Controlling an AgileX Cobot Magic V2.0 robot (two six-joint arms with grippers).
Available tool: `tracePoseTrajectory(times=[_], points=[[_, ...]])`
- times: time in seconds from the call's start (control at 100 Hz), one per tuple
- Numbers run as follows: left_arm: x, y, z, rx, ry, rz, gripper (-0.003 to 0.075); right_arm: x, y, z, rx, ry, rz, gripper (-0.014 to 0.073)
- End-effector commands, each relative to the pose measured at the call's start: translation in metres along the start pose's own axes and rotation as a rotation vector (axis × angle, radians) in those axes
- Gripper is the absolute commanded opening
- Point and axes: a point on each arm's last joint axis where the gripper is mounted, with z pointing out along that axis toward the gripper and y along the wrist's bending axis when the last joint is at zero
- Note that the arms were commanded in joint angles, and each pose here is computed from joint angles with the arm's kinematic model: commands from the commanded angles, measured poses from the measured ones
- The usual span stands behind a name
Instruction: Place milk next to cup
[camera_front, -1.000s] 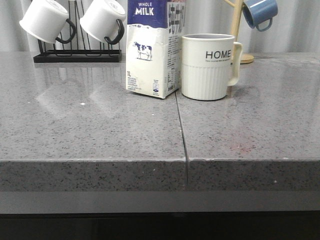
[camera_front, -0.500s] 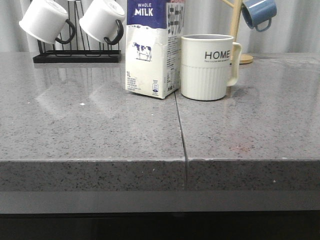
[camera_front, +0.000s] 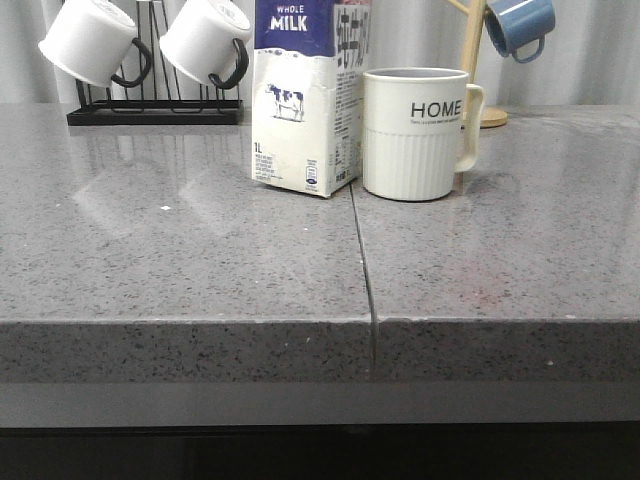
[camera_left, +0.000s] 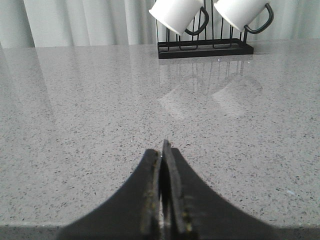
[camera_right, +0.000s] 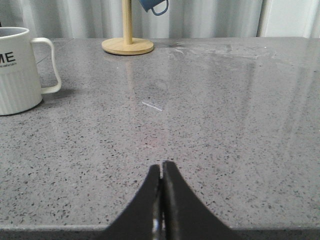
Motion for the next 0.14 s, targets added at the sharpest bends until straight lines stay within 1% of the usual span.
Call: tracePoseTrajectory(times=[0.0,0.13], points=[[0.0068,-0.0006,0.0005,-0.003,-0.061,-0.009,-0.002,-0.0105,0.0001,-0.0024,0.002,-0.098,-0.003,-0.0067],[0.0068,-0.0006,0.0005,-0.003,-0.061,-0.009,-0.002,-0.0105,0.0001,-0.0024,0.002,-0.098,-0.003,-0.0067]])
